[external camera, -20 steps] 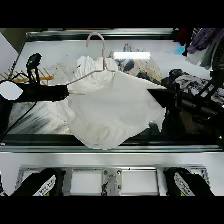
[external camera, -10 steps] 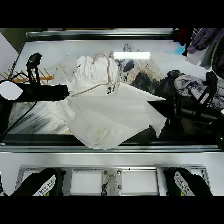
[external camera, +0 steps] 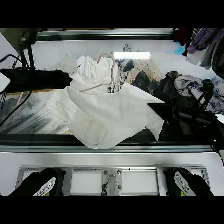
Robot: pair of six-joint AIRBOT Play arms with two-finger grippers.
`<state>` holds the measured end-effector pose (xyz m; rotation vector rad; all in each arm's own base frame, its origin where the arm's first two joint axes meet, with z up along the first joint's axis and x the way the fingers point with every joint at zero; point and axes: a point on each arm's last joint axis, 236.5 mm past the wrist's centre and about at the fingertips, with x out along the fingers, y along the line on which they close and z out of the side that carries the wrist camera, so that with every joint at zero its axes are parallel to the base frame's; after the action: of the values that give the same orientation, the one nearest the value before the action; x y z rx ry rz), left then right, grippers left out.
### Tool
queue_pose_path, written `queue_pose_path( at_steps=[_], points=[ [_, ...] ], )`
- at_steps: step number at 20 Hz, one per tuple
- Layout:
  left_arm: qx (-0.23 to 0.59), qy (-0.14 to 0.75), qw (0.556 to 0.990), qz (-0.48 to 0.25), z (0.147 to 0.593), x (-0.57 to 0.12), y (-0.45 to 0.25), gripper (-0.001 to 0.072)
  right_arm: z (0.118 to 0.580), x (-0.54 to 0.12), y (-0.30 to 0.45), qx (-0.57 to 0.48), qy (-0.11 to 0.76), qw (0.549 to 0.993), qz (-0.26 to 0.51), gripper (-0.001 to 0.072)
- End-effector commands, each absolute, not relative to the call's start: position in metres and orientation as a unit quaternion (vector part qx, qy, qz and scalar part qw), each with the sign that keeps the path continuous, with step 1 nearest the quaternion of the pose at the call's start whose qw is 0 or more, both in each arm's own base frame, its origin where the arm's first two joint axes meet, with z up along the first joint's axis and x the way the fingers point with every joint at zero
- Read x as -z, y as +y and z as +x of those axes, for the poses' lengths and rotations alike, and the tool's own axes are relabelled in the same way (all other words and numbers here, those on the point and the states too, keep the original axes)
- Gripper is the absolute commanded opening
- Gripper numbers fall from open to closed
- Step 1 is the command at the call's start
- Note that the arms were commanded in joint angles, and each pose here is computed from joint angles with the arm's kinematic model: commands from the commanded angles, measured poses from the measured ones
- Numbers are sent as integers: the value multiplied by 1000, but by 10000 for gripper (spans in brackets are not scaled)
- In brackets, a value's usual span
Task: Fold the clothes and pants, and hang the long-sleeved shirts on hangers.
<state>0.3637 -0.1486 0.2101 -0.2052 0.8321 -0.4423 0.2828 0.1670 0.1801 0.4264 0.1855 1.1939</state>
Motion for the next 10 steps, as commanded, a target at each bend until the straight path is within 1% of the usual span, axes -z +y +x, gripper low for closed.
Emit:
queue_pose_path(
  at_steps=[1,3,5,8,10],
  points=[
    [234,365,899,-59,351,-258,-161,14,290,-192,173,-557,44,797,231,10],
    [222,340,913,-34,346,-287,-159,14,301,-212,180,-545,-1,800,252,10],
    [222,305,926,-16,338,-321,-159,14,311,-229,185,-530,-27,803,272,9],
    [211,268,940,6,332,-364,-153,14,318,-255,195,-532,-46,807,253,9],
    [177,266,947,34,335,-379,-139,14,318,-284,197,-541,-75,805,233,9]
  ],
)
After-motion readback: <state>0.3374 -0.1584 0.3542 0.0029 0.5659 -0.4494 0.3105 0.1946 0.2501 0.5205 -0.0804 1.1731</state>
